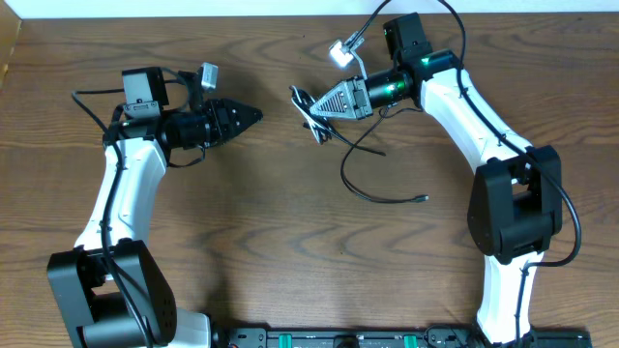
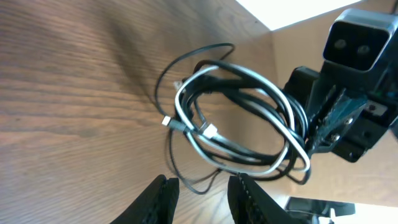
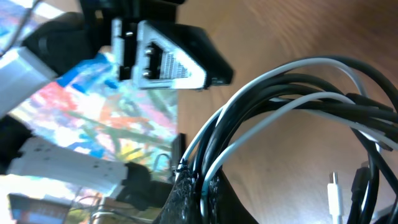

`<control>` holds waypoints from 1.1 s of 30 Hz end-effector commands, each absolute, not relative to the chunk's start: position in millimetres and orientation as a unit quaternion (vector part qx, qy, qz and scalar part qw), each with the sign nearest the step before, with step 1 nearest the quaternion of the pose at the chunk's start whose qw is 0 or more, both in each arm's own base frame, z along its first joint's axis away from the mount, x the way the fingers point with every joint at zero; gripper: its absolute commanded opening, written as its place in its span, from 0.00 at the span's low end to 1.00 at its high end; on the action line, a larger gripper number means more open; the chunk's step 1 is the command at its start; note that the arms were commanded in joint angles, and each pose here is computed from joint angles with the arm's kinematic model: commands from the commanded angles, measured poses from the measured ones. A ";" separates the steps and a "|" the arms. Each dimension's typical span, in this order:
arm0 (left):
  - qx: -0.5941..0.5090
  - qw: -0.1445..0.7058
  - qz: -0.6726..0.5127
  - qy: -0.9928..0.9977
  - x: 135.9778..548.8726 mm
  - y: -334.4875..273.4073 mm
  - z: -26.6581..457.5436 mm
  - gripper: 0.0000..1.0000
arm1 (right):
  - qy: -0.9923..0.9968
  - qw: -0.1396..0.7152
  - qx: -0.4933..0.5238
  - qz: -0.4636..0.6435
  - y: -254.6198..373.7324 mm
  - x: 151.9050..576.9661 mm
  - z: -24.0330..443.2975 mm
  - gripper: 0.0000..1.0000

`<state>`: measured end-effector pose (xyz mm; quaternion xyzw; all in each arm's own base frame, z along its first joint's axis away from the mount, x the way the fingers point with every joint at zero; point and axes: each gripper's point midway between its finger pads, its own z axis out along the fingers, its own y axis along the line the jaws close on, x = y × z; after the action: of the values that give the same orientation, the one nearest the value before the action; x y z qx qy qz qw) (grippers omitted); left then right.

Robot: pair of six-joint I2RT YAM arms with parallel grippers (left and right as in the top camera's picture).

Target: Untangle cables

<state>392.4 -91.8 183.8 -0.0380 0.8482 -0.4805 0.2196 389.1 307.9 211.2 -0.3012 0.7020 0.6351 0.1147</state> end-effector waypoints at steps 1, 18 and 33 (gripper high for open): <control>-0.075 0.186 -0.513 0.835 391.2 -100.0 190.2 0.34 | 0.643 0.115 -0.325 0.684 306.3 375.3 237.0 0.01; -0.332 0.008 -0.565 0.756 402.6 -128.0 204.8 0.34 | 0.642 0.110 -0.340 0.679 320.1 366.1 234.1 0.01; -0.345 0.010 -0.543 0.765 406.2 -162.5 199.9 0.34 | 0.641 0.112 -0.347 0.676 324.4 364.5 233.4 0.01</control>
<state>409.7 -151.1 201.6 -0.3489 0.7621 -0.5449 0.0220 369.6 323.0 223.9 -0.3314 0.6614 0.6646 0.1047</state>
